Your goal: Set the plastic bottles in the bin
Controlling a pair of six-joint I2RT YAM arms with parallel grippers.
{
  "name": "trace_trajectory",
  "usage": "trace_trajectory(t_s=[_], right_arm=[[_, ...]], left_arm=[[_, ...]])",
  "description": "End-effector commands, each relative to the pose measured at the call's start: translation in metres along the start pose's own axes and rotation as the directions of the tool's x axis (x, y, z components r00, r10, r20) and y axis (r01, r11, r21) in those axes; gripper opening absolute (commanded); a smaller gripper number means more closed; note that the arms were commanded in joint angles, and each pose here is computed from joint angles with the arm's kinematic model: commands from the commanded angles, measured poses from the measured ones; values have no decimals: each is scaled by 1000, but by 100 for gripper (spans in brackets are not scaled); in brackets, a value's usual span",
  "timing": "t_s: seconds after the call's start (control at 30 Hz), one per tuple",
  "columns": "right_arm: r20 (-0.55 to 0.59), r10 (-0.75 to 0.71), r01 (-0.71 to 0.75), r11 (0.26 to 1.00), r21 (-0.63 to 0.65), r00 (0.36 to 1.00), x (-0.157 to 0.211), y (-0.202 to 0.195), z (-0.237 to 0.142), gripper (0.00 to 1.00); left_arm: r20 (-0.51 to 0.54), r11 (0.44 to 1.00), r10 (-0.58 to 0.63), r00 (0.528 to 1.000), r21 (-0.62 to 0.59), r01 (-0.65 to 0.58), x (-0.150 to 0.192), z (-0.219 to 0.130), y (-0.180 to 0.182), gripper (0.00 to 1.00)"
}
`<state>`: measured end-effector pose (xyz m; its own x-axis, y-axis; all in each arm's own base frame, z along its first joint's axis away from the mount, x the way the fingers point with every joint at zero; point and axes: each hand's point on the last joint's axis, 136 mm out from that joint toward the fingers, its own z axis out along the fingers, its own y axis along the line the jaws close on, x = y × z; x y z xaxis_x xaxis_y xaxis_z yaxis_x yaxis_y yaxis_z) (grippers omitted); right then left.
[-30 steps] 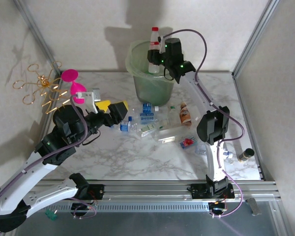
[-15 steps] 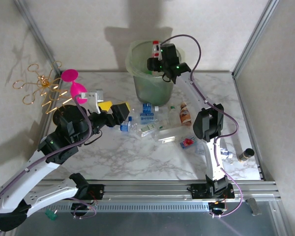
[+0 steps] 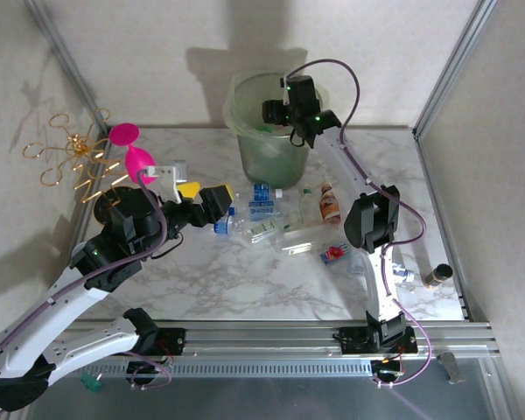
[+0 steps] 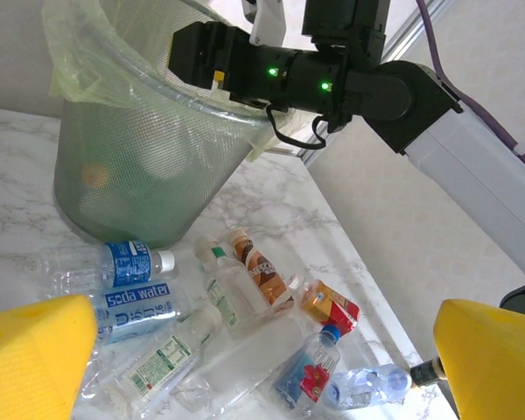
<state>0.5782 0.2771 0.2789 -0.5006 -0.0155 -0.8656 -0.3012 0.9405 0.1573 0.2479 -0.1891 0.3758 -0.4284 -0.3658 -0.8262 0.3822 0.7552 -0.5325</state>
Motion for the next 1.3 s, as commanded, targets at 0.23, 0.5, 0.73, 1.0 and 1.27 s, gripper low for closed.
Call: trace_trajectory(t_s=[0.23,0.5,0.73,1.0,1.27], right_arm=[[247,-44,51,998,-23,968,-99,15,-105,78],[363,4,25,997,-73,932,-122,22,-192,76],[422,88,-46,993,-108,902,-82,12,-255,77],[369,226,-155,965,-214,901,-6,2,-285,76],[353,215,-158,970,-182,911,36,-13,-315,75]], left_arm=[[40,998,2,999,-59,0,-10,-10,11,98],[22,983,-33,999,-178,36,-1,-8,34,97],[81,880,-187,979,-430,204,15,-6,84,97],[141,677,-503,853,-549,490,68,28,128,100],[128,457,-745,655,-617,641,123,73,175,100]])
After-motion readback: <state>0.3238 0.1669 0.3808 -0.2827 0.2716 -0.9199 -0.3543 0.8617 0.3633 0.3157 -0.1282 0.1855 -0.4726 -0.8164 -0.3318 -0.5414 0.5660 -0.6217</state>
